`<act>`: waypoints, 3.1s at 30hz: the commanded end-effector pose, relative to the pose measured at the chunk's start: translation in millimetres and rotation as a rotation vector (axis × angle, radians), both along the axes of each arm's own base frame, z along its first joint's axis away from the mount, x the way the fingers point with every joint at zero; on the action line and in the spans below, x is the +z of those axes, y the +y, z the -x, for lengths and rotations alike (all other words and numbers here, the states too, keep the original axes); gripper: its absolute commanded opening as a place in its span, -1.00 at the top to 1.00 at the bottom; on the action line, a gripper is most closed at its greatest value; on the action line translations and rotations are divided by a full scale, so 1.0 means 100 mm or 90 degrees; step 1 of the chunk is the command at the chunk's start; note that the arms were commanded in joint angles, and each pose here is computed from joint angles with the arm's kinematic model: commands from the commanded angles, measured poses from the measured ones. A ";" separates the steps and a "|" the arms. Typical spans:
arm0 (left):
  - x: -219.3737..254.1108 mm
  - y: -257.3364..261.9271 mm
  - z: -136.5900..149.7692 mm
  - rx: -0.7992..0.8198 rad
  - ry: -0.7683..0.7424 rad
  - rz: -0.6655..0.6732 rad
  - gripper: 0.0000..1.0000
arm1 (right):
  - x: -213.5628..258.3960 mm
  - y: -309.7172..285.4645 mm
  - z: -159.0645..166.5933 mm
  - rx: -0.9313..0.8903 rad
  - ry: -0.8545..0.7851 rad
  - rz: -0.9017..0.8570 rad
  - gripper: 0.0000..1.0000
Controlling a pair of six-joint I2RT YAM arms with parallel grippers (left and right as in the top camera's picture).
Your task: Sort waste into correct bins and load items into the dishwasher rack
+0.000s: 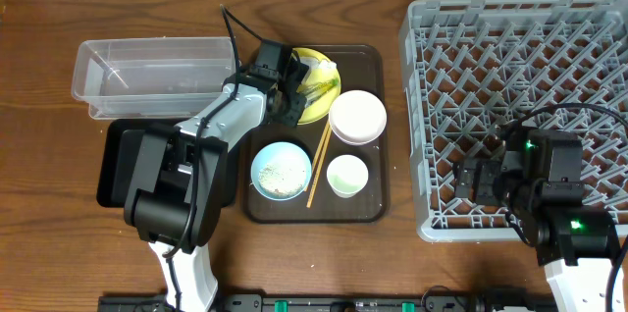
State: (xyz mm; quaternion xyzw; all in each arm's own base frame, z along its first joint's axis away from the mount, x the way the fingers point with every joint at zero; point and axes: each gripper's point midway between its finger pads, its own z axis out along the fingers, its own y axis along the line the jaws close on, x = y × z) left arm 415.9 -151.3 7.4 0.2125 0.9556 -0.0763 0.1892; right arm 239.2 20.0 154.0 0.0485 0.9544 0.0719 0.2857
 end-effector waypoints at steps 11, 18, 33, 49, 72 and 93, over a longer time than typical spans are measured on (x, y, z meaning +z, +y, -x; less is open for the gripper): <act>0.95 0.33 -0.08 0.060 -0.100 0.025 0.87 | 0.09 -0.01 -0.03 -0.002 -0.013 -0.003 -0.98; 1.47 1.06 -0.22 0.179 -0.190 0.010 0.85 | 0.09 -0.01 -0.03 -0.002 -0.013 -0.003 -0.99; 1.29 1.89 -0.27 0.298 -0.169 -0.011 0.12 | 0.09 -0.01 -0.03 -0.002 -0.013 -0.003 -0.98; 1.46 0.46 -0.29 0.031 -0.204 0.100 -0.49 | 0.09 -0.01 -0.03 -0.002 -0.013 -0.003 -0.99; 1.05 -0.12 -0.89 0.003 -0.177 0.131 -0.78 | 0.09 -0.01 -0.02 -0.002 -0.012 -0.003 -0.99; 0.24 -0.32 -1.01 -0.016 -0.136 0.137 -0.74 | 0.07 -0.01 0.00 -0.002 -0.005 -0.003 -0.98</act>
